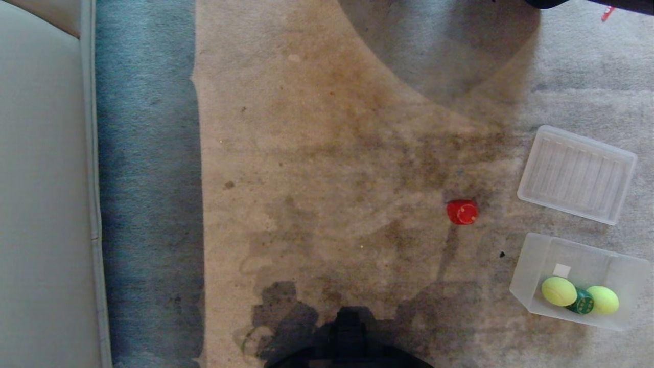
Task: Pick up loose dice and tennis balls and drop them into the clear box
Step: Find toys out of the box, then pick up toys out of the box
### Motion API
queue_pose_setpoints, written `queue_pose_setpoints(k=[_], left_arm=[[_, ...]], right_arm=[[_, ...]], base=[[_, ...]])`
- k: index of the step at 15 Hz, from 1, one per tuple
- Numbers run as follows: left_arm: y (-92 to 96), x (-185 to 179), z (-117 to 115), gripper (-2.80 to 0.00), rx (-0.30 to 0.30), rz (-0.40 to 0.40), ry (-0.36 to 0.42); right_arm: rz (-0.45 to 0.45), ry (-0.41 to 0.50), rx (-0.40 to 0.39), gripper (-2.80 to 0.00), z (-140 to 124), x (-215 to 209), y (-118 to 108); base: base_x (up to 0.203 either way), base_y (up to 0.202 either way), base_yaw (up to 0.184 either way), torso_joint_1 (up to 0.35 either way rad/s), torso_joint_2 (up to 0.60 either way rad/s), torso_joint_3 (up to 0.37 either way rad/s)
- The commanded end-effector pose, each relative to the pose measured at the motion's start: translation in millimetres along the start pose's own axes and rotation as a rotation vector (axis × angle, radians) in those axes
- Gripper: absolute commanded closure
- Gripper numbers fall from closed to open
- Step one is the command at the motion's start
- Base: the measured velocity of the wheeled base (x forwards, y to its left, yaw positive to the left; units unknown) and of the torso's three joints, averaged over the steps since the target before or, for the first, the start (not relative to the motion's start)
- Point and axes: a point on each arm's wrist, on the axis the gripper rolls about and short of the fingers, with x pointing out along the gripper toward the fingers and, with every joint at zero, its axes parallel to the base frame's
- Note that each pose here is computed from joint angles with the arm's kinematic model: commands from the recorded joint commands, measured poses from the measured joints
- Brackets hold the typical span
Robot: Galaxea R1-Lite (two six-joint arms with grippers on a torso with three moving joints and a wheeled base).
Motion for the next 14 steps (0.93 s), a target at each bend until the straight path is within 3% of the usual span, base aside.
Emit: queue_pose_setpoints(k=[1, 5, 7, 11, 14], left_arm=[[0.0, 0.0, 0.0, 0.00, 0.000, 0.000, 0.000], [0.0, 0.0, 0.0, 0.00, 0.000, 0.000, 0.000], [0.0, 0.0, 0.0, 0.00, 0.000, 0.000, 0.000], [0.0, 0.0, 0.0, 0.00, 0.000, 0.000, 0.000], [0.0, 0.0, 0.0, 0.00, 0.000, 0.000, 0.000]], right_arm=[[0.011, 0.138, 0.005, 0.00, 38.4, 30.7, -2.6], [0.050, 0.378, 0.015, 0.00, 54.4, 99.5, -4.1], [0.061, 0.438, 0.019, 0.00, 54.8, 134.8, -4.0], [0.089, 0.443, 0.072, 0.00, 49.7, 204.7, 1.0], [0.198, 0.402, 0.109, 0.00, 53.1, 223.6, 8.2]], base=[[0.000, 0.000, 0.000, 0.000, 0.00, 0.000], [0.000, 0.000, 0.000, 0.000, 0.00, 0.000], [0.000, 0.000, 0.000, 0.000, 0.00, 0.000], [0.000, 0.000, 0.000, 0.000, 0.00, 0.000], [0.000, 0.000, 0.000, 0.000, 0.00, 0.000]])
